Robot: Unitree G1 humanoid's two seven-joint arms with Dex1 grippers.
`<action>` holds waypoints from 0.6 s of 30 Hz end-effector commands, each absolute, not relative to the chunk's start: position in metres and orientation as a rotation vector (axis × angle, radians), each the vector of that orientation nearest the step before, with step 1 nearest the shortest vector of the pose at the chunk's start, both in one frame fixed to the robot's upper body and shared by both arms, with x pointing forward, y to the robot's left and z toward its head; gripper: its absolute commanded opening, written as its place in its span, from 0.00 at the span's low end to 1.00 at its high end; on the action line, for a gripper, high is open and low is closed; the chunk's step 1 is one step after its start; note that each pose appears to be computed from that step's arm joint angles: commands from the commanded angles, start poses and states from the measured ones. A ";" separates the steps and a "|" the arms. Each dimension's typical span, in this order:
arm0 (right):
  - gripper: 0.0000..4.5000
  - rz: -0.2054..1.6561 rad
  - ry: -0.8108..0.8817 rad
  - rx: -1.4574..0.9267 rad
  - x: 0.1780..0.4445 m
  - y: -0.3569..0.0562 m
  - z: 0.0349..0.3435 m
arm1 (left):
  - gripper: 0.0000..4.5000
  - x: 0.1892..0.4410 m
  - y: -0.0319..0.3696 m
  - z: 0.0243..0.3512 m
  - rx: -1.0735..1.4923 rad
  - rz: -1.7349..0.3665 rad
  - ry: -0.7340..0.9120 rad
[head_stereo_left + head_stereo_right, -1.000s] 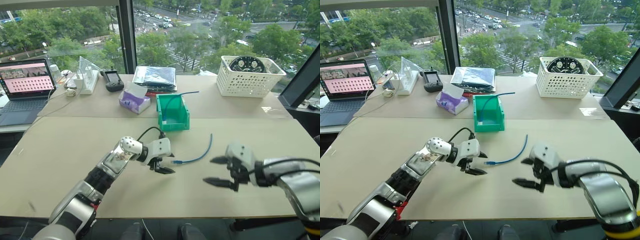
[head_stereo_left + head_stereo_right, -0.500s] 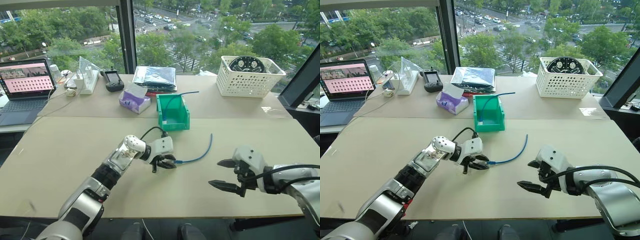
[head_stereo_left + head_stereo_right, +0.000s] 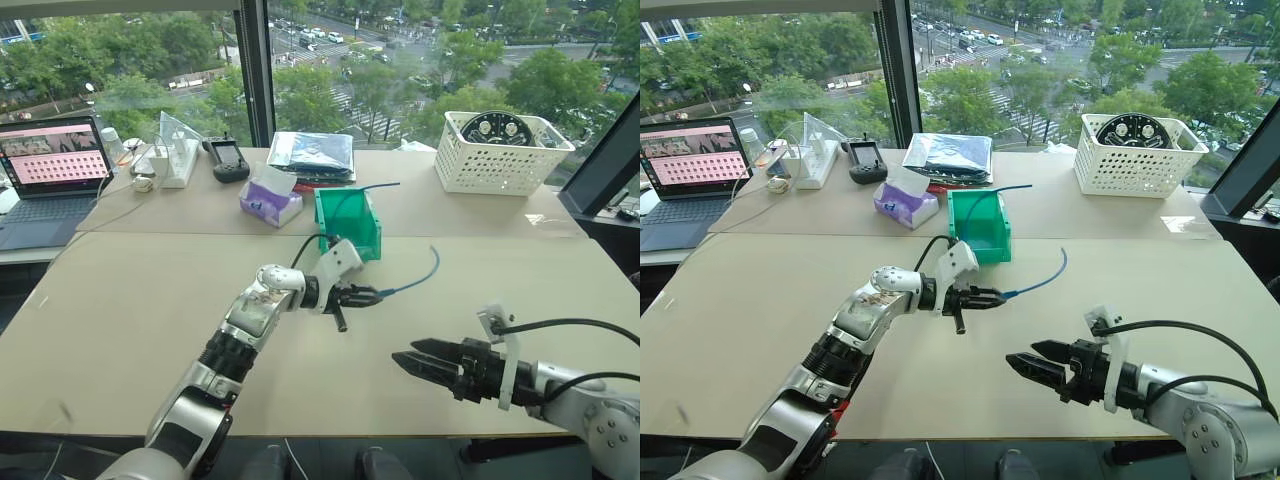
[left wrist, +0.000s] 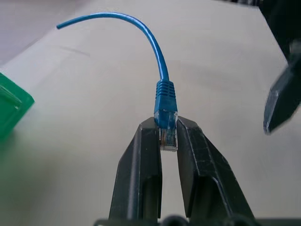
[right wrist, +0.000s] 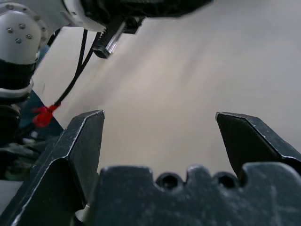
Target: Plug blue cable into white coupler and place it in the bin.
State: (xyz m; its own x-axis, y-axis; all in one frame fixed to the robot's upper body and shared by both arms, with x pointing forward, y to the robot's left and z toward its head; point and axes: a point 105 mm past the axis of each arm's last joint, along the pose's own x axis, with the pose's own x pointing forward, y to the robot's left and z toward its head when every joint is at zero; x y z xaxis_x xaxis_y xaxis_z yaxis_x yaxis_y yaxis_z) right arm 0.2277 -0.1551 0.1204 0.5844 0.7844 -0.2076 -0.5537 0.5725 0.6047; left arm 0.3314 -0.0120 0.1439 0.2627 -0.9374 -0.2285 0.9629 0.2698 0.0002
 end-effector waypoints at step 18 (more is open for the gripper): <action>0.97 0.667 0.291 0.928 0.276 -0.137 0.166 | 0.02 0.301 -0.024 0.163 0.118 -1.342 0.177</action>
